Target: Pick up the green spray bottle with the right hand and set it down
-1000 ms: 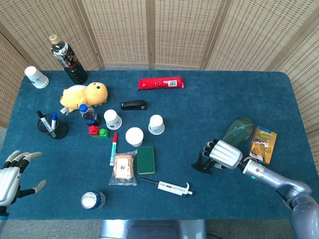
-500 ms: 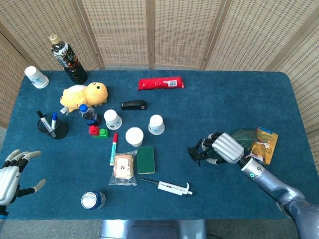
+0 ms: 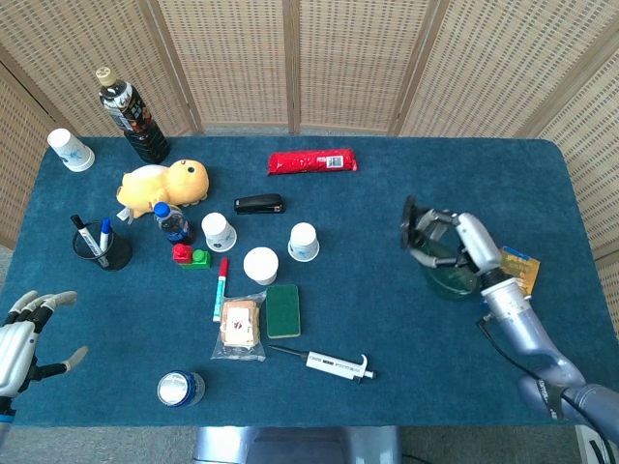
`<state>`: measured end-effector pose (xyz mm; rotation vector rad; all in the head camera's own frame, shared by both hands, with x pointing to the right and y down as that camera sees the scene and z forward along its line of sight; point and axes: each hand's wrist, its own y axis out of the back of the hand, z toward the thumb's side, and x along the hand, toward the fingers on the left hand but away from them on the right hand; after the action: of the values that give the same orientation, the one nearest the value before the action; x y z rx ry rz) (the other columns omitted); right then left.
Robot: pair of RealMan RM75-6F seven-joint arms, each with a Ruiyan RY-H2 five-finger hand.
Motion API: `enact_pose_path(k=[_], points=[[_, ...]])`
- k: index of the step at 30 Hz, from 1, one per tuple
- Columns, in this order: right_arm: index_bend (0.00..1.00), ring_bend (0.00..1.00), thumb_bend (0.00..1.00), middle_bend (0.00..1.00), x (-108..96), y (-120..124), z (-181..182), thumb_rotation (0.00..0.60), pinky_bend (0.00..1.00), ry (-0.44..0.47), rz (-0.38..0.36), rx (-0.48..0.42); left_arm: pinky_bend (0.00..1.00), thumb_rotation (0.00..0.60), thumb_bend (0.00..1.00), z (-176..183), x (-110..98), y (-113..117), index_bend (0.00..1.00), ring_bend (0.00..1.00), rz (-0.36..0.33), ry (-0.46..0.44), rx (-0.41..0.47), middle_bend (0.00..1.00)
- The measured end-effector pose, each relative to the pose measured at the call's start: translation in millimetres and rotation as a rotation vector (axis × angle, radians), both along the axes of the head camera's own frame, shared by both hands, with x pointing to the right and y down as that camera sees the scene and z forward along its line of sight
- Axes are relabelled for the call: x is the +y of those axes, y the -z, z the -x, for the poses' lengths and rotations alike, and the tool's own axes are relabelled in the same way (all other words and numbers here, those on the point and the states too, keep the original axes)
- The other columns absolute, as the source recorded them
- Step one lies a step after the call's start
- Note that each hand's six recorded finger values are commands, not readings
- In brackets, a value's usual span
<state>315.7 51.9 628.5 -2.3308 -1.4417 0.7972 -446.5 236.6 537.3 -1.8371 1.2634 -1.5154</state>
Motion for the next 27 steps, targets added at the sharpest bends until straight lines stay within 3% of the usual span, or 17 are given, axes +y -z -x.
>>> enact_pose_path(k=[5, 10, 20, 27], points=[[0.60, 0.45, 0.32, 0.55, -17, 10, -9, 0.600, 0.53, -0.168, 0.067, -0.149, 0.08, 0.600, 0.28, -3, -1, -2, 0.19, 0.20, 0.005, -0.007, 0.008, 0.28], [0.60, 0.45, 0.32, 0.55, -26, 18, -13, 0.600, 0.53, -0.265, 0.071, -0.235, 0.08, 0.600, 0.28, -4, -1, -5, 0.19, 0.20, 0.010, -0.011, 0.008, 0.28], [0.60, 0.45, 0.33, 0.55, -29, 11, -10, 0.600, 0.53, -0.348, 0.026, -0.285, 0.08, 0.600, 0.28, -3, -3, -6, 0.19, 0.20, 0.010, -0.017, 0.008, 0.28], [0.61, 0.45, 0.33, 0.55, -33, 3, -11, 0.600, 0.53, -0.398, -0.062, -0.271, 0.08, 0.600, 0.28, -2, -5, -7, 0.19, 0.20, 0.011, -0.022, 0.014, 0.28]])
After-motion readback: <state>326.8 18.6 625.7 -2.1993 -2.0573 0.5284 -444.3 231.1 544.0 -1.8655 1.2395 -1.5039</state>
